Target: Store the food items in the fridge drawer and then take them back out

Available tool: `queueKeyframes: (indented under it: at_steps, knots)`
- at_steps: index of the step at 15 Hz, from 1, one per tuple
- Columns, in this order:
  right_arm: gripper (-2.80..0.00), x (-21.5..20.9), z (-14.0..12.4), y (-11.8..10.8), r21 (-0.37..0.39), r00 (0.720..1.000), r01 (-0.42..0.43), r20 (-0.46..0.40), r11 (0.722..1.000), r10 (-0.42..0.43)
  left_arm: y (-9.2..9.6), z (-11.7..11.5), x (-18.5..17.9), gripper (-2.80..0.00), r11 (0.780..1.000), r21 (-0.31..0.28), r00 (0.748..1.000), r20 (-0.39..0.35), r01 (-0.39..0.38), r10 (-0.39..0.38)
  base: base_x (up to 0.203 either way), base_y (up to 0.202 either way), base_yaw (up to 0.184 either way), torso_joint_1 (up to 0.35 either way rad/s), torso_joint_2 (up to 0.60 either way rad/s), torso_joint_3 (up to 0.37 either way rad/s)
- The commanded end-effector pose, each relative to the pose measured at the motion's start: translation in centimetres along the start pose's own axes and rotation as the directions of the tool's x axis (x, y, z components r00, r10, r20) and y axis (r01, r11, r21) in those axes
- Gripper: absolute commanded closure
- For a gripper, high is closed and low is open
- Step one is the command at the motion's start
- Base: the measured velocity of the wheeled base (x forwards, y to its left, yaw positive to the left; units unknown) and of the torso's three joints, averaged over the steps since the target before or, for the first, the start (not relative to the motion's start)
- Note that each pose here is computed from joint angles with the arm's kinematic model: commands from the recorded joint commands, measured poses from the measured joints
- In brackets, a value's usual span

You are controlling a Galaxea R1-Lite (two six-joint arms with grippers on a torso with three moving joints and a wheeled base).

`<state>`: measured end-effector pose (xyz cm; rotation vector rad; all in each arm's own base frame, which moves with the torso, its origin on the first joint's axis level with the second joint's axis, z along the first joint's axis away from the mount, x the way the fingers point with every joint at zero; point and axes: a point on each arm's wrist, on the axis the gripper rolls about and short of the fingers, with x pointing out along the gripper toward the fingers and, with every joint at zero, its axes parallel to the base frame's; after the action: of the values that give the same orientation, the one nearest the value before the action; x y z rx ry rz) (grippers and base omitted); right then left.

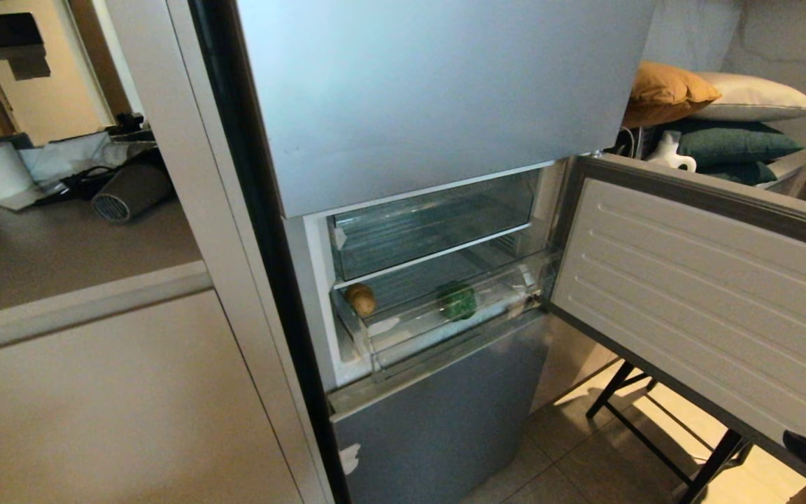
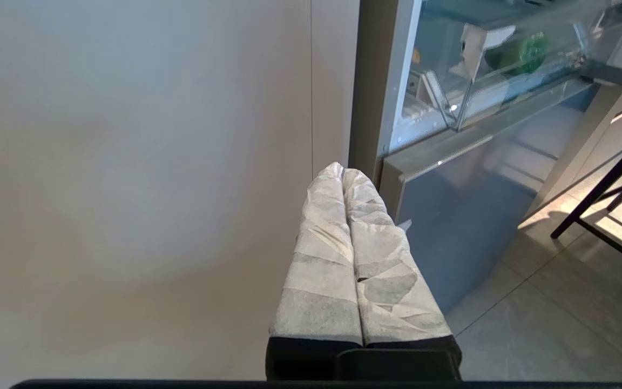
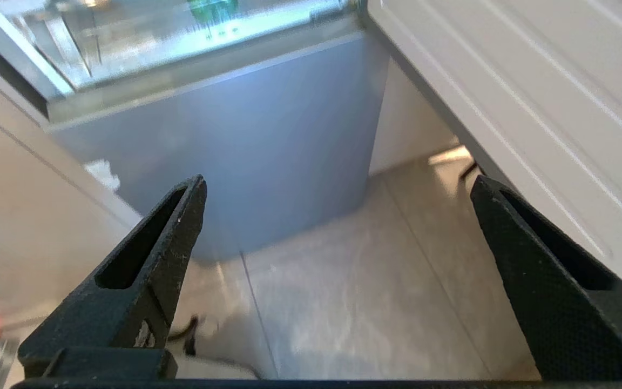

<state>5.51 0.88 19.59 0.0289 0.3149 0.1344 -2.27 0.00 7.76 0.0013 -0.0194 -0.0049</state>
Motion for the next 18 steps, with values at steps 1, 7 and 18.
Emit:
queueKeyframes:
  at_steps: [1, 7, 18]
  knots:
    - [-2.8, 0.13, -0.22, 0.0, -0.002, 1.0, 0.0, -0.03, 1.0, 0.0, 0.0, -0.29, 0.08, 0.0, 1.0, 0.0, 1.0, -0.01, 0.0, 0.0, 0.0, 0.0, 0.0, 0.155, -0.34, -0.194]
    - [0.0, 0.29, -0.35, -0.01, -0.001, 0.999, 0.002, -0.051, 1.0, -0.002, 0.0, -0.29, 0.08, 0.0, 1.0, 0.0, 1.0, -0.01, 0.0, 0.0, 0.0, 0.0, 0.0, 0.15, -0.34, -0.19]
    - [0.0, 1.04, -0.39, 0.0, -0.001, 0.996, 0.005, -0.089, 1.0, -0.005, 0.0, -0.29, 0.08, 0.0, 1.0, 0.0, 1.0, -0.01, 0.0, 0.0, 0.0, 0.0, 0.0, 0.134, -0.29, -0.153]
